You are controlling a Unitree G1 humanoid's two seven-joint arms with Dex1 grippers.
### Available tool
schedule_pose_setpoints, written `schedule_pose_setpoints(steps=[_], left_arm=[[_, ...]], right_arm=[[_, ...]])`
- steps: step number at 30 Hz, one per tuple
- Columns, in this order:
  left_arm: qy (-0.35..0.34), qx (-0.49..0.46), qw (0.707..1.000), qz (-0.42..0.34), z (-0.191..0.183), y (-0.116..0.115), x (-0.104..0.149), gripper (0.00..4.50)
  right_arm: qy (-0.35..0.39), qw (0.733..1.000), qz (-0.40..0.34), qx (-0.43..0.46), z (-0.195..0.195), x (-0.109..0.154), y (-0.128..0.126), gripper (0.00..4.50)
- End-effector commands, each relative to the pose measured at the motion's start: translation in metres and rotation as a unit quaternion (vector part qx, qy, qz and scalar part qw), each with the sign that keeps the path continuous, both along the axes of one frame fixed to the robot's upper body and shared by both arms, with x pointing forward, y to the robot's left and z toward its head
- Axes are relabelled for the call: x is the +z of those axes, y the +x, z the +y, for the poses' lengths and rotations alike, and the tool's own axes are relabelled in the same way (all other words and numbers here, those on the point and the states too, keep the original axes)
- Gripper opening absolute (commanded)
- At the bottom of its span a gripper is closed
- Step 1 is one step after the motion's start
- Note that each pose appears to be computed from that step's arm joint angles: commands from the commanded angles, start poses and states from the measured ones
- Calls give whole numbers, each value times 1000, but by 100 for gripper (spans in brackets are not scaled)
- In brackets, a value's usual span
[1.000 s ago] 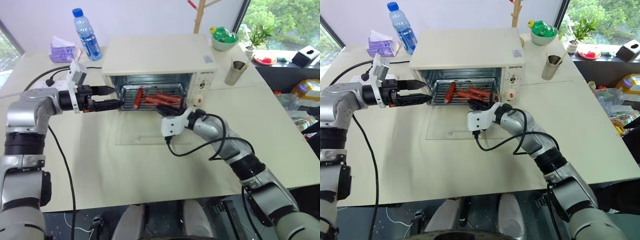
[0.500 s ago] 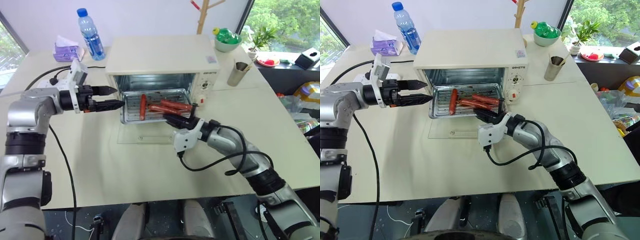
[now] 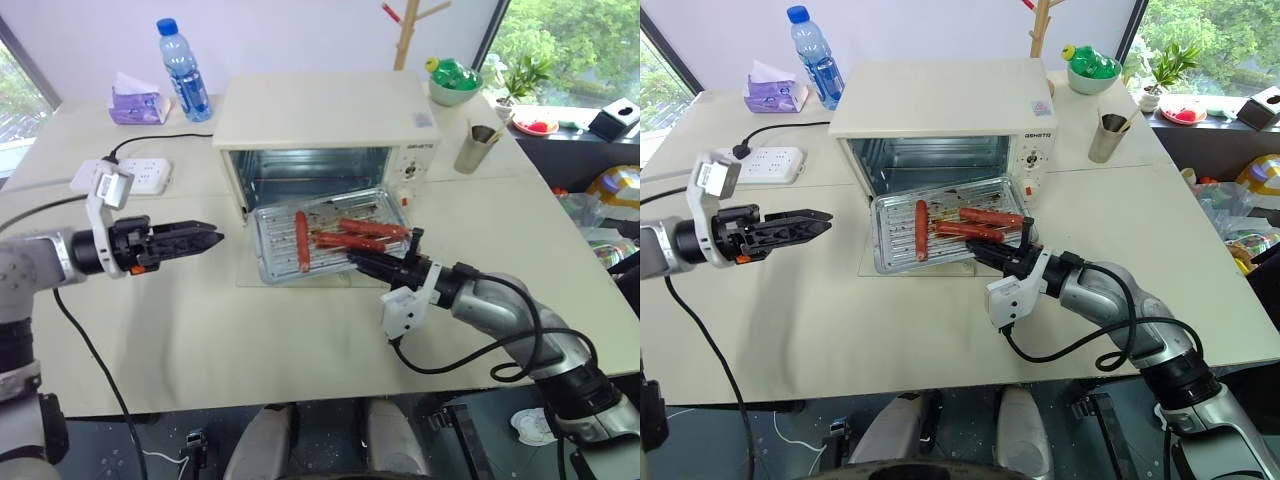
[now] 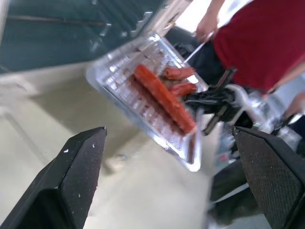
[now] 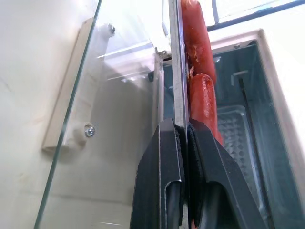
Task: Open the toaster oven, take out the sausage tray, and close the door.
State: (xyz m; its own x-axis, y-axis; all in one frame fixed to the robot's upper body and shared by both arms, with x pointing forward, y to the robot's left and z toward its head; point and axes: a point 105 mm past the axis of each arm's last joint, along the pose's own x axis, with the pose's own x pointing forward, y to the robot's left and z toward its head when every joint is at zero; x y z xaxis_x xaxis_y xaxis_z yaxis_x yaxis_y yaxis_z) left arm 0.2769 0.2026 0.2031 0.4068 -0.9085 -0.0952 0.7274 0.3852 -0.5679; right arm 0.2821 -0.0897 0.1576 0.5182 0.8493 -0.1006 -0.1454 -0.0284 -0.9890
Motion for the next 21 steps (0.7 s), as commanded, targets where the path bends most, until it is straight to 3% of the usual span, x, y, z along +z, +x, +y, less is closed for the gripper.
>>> schedule_pose_setpoints(steps=[1,11,21], left_arm=[[-27,2,999,25,-9,-12,-3,450],[-99,21,990,102,-34,-4,-25,450],[-97,-19,986,135,-57,-12,-35,450]], right_arm=[[21,999,-28,39,4,20,-13,3],[17,996,-18,85,4,19,-27,3],[18,996,-17,85,6,21,-27,3]])
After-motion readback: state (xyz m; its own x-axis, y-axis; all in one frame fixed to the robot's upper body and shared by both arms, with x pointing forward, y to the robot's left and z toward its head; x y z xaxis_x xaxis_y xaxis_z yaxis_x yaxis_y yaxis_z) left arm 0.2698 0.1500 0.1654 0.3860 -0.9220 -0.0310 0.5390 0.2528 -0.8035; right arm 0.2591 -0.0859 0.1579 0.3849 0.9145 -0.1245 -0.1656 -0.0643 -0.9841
